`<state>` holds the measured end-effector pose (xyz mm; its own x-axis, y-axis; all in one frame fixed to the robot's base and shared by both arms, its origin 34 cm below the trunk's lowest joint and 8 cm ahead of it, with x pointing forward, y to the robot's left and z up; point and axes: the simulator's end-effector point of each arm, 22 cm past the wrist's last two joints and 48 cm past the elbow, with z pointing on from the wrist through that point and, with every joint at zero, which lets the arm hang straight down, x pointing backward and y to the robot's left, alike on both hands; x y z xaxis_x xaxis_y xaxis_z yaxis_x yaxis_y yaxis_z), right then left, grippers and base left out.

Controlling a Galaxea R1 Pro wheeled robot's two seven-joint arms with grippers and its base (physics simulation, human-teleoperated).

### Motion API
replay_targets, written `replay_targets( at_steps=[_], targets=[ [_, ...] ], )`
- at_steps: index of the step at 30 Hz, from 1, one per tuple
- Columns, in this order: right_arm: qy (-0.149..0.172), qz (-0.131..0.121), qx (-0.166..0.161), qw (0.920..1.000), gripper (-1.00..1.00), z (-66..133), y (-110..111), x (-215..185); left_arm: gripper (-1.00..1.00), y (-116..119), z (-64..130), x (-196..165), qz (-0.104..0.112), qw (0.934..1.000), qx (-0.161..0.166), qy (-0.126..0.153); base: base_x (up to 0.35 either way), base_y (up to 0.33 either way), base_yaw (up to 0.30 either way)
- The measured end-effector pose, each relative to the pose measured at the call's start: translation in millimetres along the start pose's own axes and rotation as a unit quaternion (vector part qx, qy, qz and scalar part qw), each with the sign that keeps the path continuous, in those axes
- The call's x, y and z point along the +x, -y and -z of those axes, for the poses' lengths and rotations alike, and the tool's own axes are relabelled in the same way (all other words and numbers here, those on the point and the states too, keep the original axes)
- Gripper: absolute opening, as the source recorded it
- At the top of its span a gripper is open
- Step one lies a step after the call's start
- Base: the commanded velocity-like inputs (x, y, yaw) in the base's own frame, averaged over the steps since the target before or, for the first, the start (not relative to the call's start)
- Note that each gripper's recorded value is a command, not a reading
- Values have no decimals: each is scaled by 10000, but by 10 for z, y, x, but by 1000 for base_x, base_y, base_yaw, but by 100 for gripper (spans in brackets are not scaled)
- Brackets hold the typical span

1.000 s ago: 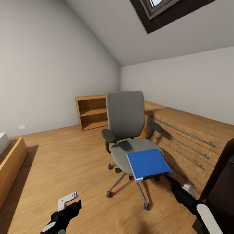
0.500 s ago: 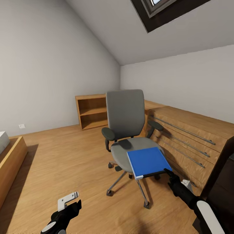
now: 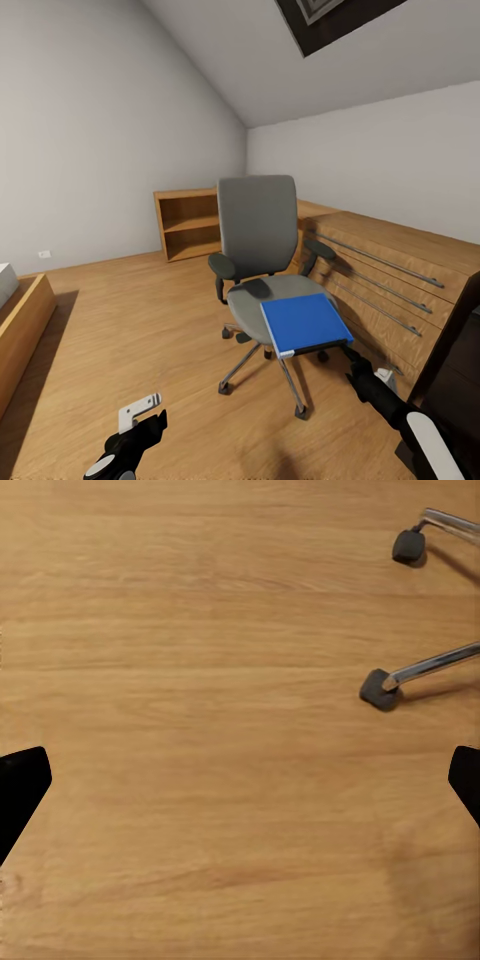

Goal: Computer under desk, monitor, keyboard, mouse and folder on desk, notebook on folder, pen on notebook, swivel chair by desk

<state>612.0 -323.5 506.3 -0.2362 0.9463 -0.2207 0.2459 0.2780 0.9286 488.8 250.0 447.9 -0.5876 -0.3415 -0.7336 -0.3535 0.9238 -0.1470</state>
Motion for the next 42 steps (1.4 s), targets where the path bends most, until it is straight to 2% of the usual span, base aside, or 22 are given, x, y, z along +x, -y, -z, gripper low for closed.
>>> replay_targets(
  at_steps=[3,10,25,42],
  targets=[
    [9,-24,49,10000,100,-12,66,-13,100,-10,-30,43,-9,10000,-20,-56,0,0,0],
    [-69,-79,-93,9999,100,-56,134,37,100,-35,-97,146,-34,9998,-69,-188,0,0,0],
    [-174,-168,32,9997,100,-138,415,127,100,-94,-231,370,-90,9987,-175,-470,0,0,0],
    [-179,-164,-40,9997,100,-138,380,130,100,-86,-232,368,-93,9988,-134,-469,48,26,0]
  ],
)
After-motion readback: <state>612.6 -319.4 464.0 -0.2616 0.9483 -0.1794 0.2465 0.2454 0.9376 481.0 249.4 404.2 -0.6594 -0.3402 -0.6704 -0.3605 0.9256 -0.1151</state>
